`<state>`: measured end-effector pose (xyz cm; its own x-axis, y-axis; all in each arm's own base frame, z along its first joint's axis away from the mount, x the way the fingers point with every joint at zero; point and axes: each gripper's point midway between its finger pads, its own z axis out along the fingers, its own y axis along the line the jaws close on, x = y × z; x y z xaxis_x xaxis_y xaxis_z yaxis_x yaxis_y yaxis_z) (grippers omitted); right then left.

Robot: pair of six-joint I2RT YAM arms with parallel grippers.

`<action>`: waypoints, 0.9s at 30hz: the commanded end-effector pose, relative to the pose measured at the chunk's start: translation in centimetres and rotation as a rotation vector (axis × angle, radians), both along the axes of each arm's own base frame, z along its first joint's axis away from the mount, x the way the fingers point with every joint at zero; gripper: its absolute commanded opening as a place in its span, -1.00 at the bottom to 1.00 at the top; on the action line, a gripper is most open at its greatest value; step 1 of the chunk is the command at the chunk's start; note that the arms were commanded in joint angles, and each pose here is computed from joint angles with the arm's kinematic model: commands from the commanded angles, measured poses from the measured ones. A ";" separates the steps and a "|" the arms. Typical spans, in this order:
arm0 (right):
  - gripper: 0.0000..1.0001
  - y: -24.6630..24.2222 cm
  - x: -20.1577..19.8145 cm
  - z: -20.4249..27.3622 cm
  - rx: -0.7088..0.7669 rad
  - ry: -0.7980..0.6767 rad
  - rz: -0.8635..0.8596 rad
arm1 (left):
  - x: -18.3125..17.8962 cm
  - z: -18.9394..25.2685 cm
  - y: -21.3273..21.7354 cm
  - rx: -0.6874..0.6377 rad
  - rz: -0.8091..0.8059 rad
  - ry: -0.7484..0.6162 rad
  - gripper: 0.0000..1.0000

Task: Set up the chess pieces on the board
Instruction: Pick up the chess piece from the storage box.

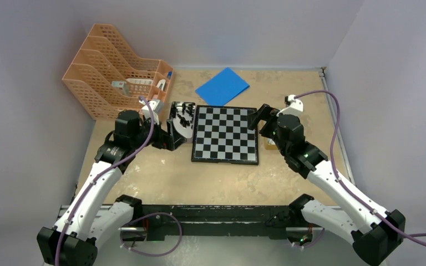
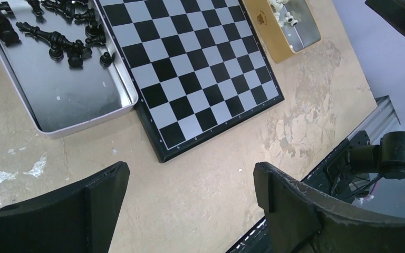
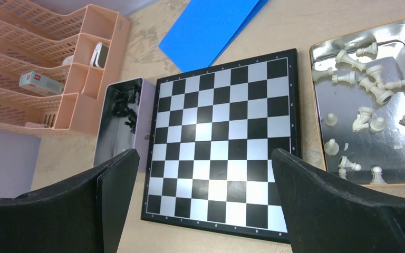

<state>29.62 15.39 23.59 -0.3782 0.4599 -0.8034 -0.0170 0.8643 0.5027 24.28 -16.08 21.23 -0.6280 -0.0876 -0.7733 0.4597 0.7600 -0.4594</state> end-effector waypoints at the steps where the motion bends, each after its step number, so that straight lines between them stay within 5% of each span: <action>1: 0.98 -0.4 0.2 1.4 0.017 -0.044 -0.031 | 0.2 1.1 -0.3 -0.024 0.000 -0.038 0.78; 10: 0.98 0.5 0.7 1.5 0.001 -0.032 0.002 | -1.0 2.0 -0.7 -0.054 -0.022 0.014 0.79; 20: 0.91 -0.2 3.9 -2.8 -0.203 0.096 -0.080 | -2.7 1.0 -0.7 -0.085 -0.037 0.023 0.78; 23: 0.75 -2.0 4.9 -4.3 -0.265 0.132 -0.159 | -3.0 0.9 -0.7 -0.081 -0.048 0.037 0.78; 27: 0.17 -5.0 6.6 -6.8 -0.268 0.196 -0.191 | -3.1 0.5 -0.7 -0.081 -0.043 0.037 0.77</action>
<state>34.03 13.63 15.98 -0.5111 0.2934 -0.8079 0.1609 0.9560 0.2454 21.59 -16.32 21.33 -0.6659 -0.1142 -0.7372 0.4534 0.7228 -0.5215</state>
